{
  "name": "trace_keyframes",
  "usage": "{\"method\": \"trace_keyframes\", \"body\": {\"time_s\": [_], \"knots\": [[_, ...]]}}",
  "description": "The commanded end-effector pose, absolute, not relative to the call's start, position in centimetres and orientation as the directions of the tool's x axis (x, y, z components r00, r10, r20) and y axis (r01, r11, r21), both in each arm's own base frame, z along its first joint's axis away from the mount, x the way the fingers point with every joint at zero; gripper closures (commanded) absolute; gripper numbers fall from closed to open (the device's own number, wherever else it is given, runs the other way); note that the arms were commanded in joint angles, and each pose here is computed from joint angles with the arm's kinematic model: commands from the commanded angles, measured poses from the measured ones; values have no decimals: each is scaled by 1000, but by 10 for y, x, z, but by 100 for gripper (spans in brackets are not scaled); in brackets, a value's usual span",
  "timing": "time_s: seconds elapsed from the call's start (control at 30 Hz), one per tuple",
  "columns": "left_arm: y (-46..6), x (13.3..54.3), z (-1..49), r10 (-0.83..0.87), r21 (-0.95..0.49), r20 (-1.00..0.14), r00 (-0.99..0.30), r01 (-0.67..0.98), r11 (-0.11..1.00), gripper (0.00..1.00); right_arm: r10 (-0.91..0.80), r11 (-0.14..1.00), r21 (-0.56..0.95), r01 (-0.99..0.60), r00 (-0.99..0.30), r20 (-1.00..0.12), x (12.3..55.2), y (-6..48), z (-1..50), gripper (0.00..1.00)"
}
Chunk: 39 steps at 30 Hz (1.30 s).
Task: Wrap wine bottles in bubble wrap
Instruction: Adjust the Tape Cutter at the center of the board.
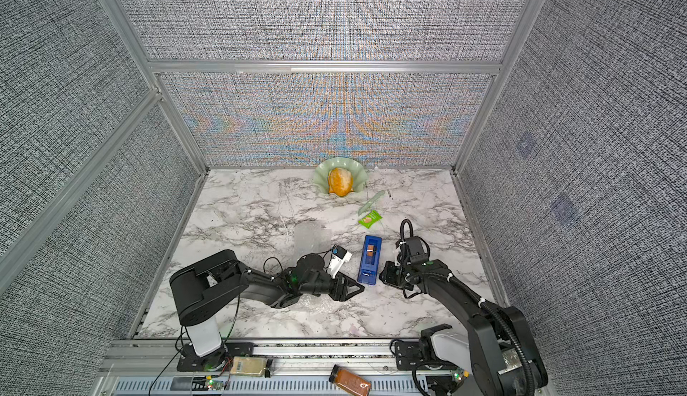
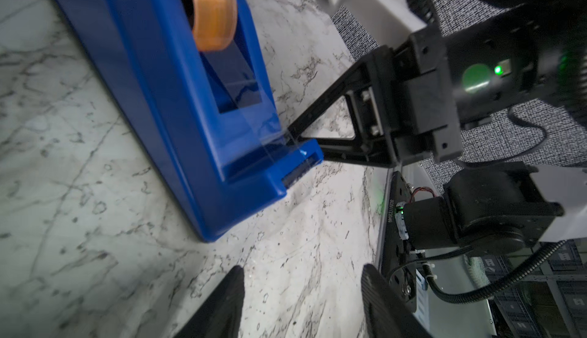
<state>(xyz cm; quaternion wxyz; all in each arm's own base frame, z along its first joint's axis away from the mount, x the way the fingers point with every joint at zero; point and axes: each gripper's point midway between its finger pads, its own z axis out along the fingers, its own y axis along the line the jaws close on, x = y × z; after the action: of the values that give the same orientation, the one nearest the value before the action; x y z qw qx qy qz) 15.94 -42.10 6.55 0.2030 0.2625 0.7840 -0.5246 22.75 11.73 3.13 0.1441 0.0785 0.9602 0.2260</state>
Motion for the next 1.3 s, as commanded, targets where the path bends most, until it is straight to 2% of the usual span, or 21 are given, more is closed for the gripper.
{"method": "trace_keyframes", "body": {"time_s": [0.0, 0.2, 0.37, 0.6, 0.83, 1.0, 1.27], "knots": [[-433, 164, 82, 147, -726, -629, -764, 644, 242, 39, 215, 878, 475, 59, -935, -281, 240, 122, 31, 70], [-438, 178, 73, 132, -721, -631, -764, 641, 263, 38, 210, 874, 483, 60, -942, -263, 239, 124, 20, 71], [-448, 181, 81, 108, -736, -636, -764, 643, 212, 39, 209, 860, 507, 53, -943, -257, 240, 130, 17, 72], [-439, 188, 76, 63, -777, -592, -803, 590, 221, 60, 212, 837, 545, 46, -946, -246, 238, 142, 15, 74], [-424, 190, 69, 55, -798, -558, -828, 553, 238, 81, 192, 860, 509, 40, -949, -250, 233, 137, 15, 74], [-419, 188, 79, 62, -801, -553, -831, 551, 232, 91, 163, 882, 472, 20, -950, -265, 237, 133, 21, 74], [-413, 184, 75, 108, -806, -514, -851, 522, 280, 95, 137, 904, 427, -11, -940, -314, 245, 127, 41, 74]]}}
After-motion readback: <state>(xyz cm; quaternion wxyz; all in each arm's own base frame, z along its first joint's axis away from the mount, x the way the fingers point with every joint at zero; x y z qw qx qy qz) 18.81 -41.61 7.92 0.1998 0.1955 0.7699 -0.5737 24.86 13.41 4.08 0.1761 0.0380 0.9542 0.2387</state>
